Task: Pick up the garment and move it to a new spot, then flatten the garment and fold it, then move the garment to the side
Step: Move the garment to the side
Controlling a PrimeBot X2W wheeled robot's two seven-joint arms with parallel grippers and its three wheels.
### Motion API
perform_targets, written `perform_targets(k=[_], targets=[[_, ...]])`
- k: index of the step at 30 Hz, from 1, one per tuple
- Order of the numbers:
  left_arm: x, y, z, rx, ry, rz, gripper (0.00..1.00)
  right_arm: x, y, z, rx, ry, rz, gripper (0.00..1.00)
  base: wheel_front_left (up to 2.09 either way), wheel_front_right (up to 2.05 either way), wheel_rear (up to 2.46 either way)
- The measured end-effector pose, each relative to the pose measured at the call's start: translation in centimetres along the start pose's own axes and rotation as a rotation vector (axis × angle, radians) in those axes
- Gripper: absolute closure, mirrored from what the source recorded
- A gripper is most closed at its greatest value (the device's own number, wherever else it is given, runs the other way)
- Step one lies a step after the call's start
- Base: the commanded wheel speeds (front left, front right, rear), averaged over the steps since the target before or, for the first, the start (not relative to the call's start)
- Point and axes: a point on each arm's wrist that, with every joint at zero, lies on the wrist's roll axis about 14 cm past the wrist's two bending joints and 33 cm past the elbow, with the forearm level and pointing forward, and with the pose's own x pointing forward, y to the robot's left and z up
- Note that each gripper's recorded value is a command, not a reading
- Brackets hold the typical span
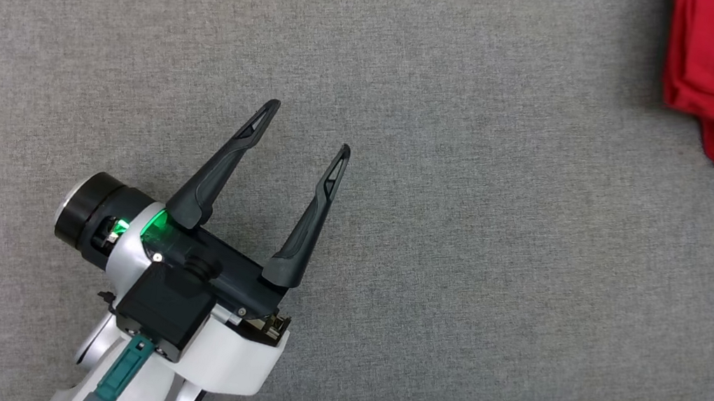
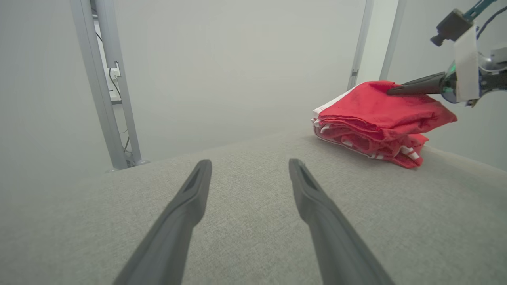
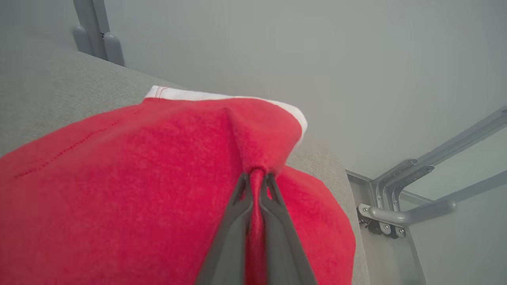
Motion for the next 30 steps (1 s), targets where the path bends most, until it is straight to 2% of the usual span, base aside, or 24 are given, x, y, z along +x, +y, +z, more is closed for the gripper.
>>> perform_targets(k=[6,11,15,16,17,20,22,25,27,30], targets=[[0.1,0.3,-0.4,0.011,0.005,-0.007,0.0,0.9,-1.8,-0.7,-0.09,0.056,-0.037,1.0,0.0,0.0,0.0],[0.0,0.5,-0.6,0.014,0.01,-0.006,0.0,1.7,-3.4,-0.8,-0.213,0.089,-0.068,1.0,0.0,0.0,0.0],[0.0,0.5,-0.8,0.009,0.013,-0.007,0.0,2.6,-3.1,-1.2,-0.304,0.111,-0.052,1.0,0.0,0.0,0.0],[0.1,0.5,-0.8,0.008,0.012,-0.007,0.0,2.8,-3.1,-1.3,-0.332,0.119,-0.047,0.91,0.0,0.0,0.0],[0.1,0.5,-0.8,0.008,0.01,-0.008,0.0,3.0,-3.0,-1.4,-0.351,0.124,-0.044,0.77,0.0,0.0,0.0],[0.2,0.4,-0.7,0.008,0.007,-0.011,0.0,3.3,-3.1,-1.5,-0.393,0.136,-0.046,0.01,0.0,0.0,0.0],[0.2,0.4,-0.5,0.009,0.005,-0.012,0.0,3.3,-3.5,-1.5,-0.433,0.149,-0.054,0.0,0.0,0.0,0.0],[0.1,0.5,-0.3,0.011,0.003,-0.01,0.0,3.3,-5.4,0.4,-0.57,0.155,-0.086,0.0,0.0,0.0,0.0],[0.0,0.5,0.1,0.015,-0.002,-0.006,0.0,4.0,-5.4,3.5,-0.606,0.08,-0.099,0.0,0.0,0.0,0.0],[0.0,0.6,0.7,0.018,-0.012,0.005,0.0,5.1,-2.5,7.7,-0.588,-0.079,-0.074,0.0,0.0,0.0,0.0]])
